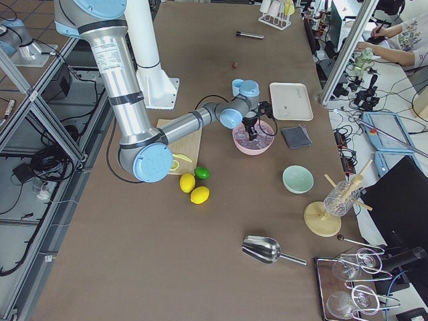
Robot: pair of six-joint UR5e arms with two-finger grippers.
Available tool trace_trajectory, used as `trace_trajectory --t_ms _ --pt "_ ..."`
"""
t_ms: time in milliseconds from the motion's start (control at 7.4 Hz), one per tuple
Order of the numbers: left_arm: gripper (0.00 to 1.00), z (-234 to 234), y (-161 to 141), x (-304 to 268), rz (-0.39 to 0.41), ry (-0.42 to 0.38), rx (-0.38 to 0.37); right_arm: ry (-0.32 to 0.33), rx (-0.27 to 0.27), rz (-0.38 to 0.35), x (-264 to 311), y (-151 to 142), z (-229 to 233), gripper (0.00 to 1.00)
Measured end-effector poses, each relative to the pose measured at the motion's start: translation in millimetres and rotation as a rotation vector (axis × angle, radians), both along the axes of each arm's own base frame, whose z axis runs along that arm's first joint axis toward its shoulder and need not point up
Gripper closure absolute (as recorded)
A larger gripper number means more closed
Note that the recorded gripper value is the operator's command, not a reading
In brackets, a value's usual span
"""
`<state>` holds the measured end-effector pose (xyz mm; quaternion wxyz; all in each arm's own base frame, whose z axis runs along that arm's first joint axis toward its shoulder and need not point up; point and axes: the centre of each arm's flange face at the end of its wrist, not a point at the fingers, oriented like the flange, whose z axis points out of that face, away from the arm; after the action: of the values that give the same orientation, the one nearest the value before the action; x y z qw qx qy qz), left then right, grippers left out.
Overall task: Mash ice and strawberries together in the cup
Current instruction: 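Reach the right gripper into the pink bowl and grasp an ice cube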
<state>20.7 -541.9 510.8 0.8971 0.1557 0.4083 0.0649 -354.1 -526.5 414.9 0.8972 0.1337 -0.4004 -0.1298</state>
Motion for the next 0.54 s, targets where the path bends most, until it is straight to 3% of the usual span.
trace_trajectory --t_ms 135,270,541 --pt "0.02 0.0 0.0 0.0 0.000 0.000 0.000 0.002 -0.001 0.001 0.5 -0.2 1.6 0.46" --pt "0.02 0.1 0.2 0.0 0.000 0.000 0.000 0.007 -0.003 0.003 0.7 -0.4 3.9 0.53" --pt "0.02 1.4 0.5 0.5 0.001 0.000 -0.001 0.008 -0.003 0.005 0.7 -0.2 4.7 0.75"
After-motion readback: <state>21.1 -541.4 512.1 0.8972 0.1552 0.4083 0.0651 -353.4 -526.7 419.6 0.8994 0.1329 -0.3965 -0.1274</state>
